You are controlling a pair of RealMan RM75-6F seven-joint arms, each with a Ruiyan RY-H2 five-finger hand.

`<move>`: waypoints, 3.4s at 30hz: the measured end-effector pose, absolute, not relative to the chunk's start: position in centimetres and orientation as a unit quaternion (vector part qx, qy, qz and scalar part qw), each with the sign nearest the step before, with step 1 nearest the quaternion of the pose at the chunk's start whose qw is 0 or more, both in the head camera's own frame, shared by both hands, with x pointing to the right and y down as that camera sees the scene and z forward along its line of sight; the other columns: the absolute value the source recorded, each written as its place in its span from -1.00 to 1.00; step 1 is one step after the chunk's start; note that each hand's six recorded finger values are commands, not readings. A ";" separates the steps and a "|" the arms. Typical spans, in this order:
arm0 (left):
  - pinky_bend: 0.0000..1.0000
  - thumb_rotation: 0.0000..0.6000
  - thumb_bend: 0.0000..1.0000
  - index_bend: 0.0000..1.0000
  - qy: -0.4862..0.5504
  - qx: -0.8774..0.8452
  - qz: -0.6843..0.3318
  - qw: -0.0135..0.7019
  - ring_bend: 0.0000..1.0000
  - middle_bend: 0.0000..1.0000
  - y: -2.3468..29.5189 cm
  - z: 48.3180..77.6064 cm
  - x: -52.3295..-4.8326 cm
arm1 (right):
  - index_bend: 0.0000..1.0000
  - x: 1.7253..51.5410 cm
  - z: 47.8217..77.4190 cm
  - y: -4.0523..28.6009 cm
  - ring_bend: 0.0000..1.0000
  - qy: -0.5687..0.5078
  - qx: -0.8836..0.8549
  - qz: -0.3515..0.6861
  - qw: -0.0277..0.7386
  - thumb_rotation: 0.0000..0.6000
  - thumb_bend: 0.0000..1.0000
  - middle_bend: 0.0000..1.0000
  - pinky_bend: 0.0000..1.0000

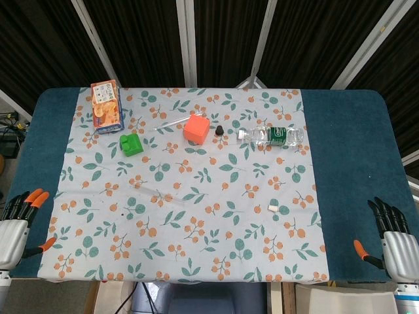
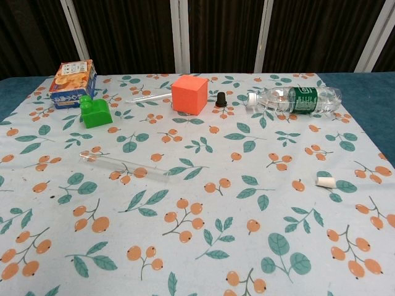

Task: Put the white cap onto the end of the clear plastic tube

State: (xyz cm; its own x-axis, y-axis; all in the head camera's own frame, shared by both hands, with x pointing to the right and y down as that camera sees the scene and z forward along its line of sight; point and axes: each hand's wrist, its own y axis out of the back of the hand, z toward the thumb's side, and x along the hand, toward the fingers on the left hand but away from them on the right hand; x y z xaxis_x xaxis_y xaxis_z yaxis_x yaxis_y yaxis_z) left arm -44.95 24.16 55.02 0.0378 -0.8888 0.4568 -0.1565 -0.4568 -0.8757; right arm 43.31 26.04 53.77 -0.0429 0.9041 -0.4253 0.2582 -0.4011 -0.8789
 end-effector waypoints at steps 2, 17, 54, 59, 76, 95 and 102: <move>-1.00 1.00 -0.55 -0.84 0.405 -0.643 -0.564 0.324 -1.00 -0.91 24.2 55.1 -45.0 | -1.00 43.2 53.8 26.0 -1.00 -0.464 -0.628 0.553 0.291 1.00 -0.30 -1.00 -1.00; -1.00 1.00 -0.44 -0.63 0.339 -0.689 -0.534 0.353 -1.00 -0.67 19.1 58.8 -38.5 | -1.00 42.0 54.5 26.1 -1.00 -0.458 -0.644 0.544 0.281 1.00 -0.30 -1.00 -1.00; -1.00 1.00 -0.19 -0.10 0.222 -0.716 -0.542 0.379 -0.97 -0.19 12.7 72.8 -24.1 | -1.00 42.9 54.7 26.1 -1.00 -0.475 -0.638 0.549 0.256 1.00 -0.30 -1.00 -1.00; -1.00 1.00 -0.16 -0.09 0.219 -0.714 -0.547 0.379 -0.97 -0.20 12.4 73.1 -24.2 | -1.00 43.0 54.6 26.6 -1.00 -0.474 -0.638 0.550 0.256 1.00 -0.30 -1.00 -1.00; -1.00 1.00 0.19 0.08 0.211 -0.726 -0.539 0.372 -0.92 -0.10 12.8 73.5 -23.3 | -1.00 43.2 54.7 27.2 -1.00 -0.476 -0.637 0.549 0.258 1.00 -0.30 -1.00 -1.00; -1.00 1.00 0.58 0.16 0.332 -0.749 -0.461 0.342 -0.84 0.03 11.1 69.7 -23.2 | -1.00 42.7 55.0 26.5 -1.00 -0.472 -0.638 0.552 0.255 1.00 -0.30 -1.00 -1.00; -1.00 1.00 0.60 0.16 0.399 -0.751 -0.428 0.308 -0.84 0.04 10.3 68.3 -24.5 | -1.00 41.9 55.5 25.8 -1.00 -0.463 -0.641 0.557 0.255 1.00 -0.30 -1.00 -1.00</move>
